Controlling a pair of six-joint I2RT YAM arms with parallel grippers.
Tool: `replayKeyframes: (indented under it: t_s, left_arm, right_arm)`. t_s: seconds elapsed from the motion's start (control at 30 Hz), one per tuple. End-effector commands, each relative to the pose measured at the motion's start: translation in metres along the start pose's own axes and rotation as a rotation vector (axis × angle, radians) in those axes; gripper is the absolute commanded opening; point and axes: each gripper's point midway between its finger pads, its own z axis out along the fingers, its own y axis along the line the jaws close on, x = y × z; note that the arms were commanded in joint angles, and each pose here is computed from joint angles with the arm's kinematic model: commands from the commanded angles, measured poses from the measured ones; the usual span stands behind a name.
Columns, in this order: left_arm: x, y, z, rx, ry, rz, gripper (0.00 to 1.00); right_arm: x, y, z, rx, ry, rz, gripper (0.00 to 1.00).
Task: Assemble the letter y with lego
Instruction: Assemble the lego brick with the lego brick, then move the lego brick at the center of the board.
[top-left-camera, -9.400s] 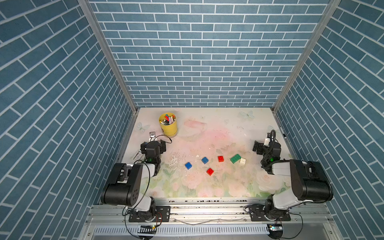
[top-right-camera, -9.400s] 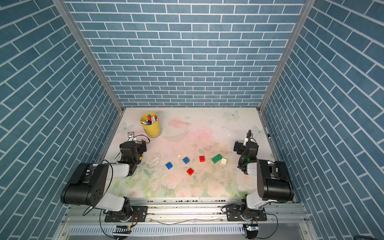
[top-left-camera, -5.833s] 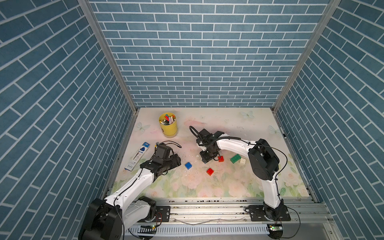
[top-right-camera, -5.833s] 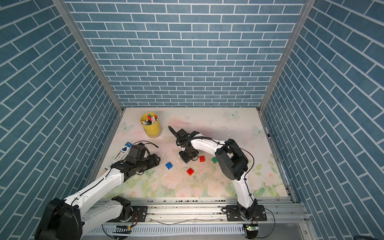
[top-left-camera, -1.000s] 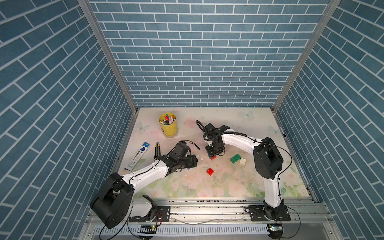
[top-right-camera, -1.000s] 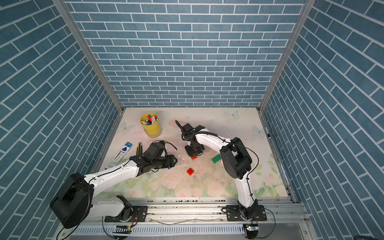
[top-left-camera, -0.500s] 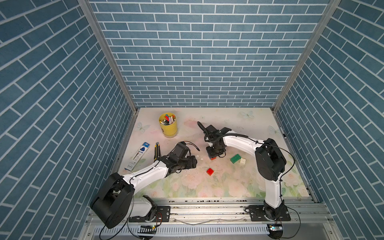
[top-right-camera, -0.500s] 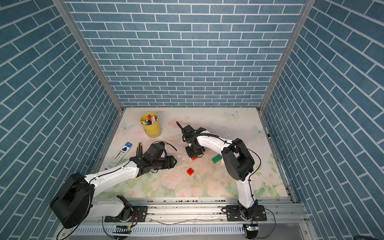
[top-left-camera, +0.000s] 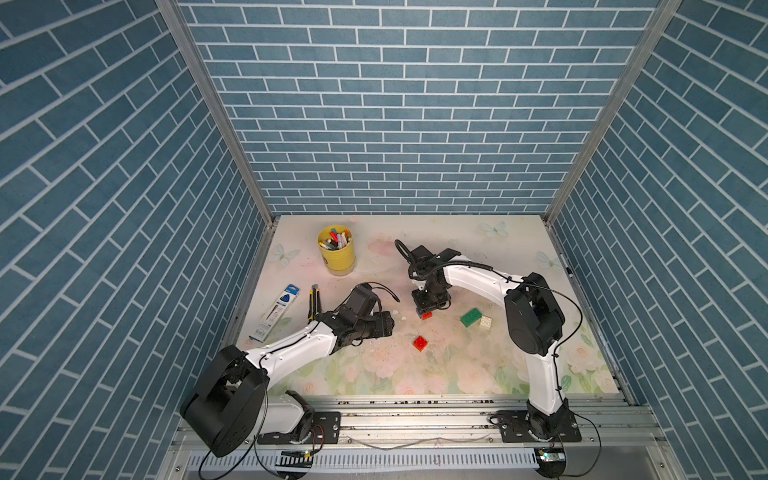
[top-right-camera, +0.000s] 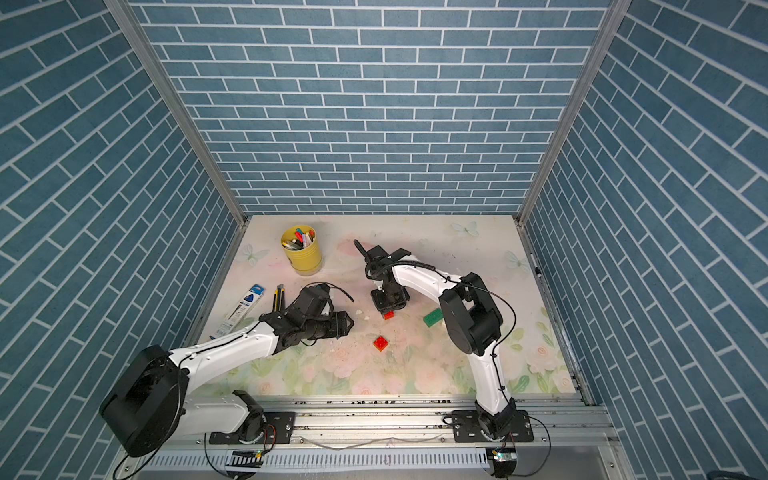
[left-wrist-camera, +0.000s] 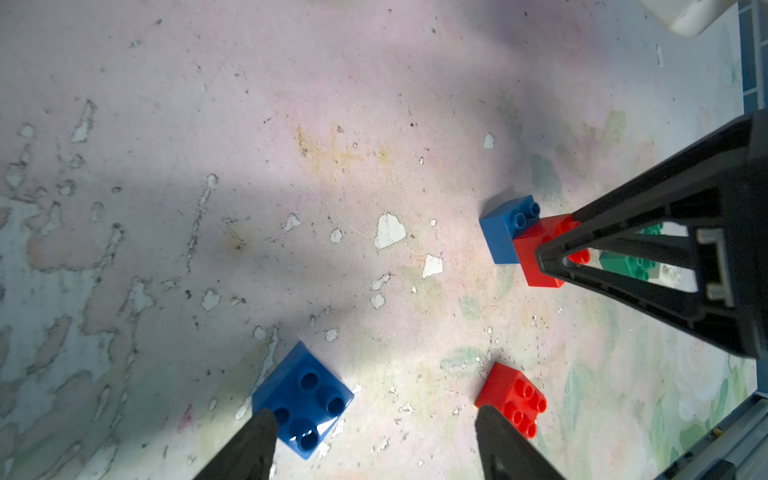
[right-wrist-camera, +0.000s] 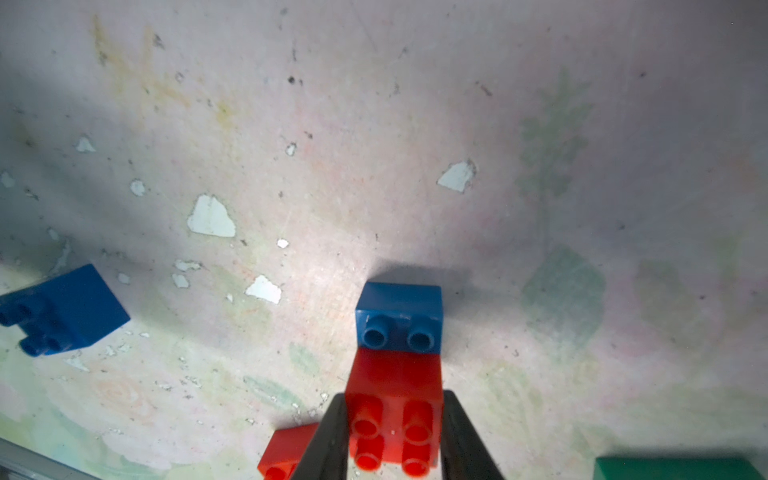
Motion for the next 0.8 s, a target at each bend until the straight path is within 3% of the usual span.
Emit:
replayKeyframes:
  t_s: [0.0, 0.2, 0.37, 0.5, 0.77]
  left_arm:
    - [-0.001, 0.0, 0.001, -0.015, 0.008, 0.019, 0.78]
    - [-0.003, -0.003, 0.001, -0.014, 0.012, 0.03, 0.78]
    - [-0.003, -0.003, 0.001, -0.016, 0.015, 0.028, 0.78]
    - [-0.004, -0.005, 0.001, -0.015, 0.016, 0.028, 0.78]
    - [-0.005, -0.007, 0.0, -0.011, 0.018, 0.036, 0.78]
  right_arm:
    - [0.003, -0.041, 0.023, 0.09, 0.036, 0.071, 0.25]
    - [-0.018, -0.054, 0.004, 0.103, -0.023, 0.102, 0.29]
    - [-0.026, -0.051, -0.003, 0.093, -0.051, 0.113, 0.5]
    - [-0.025, -0.051, -0.017, 0.092, -0.088, 0.119, 0.6]
    - [-0.002, -0.069, -0.052, 0.123, -0.172, 0.174, 0.64]
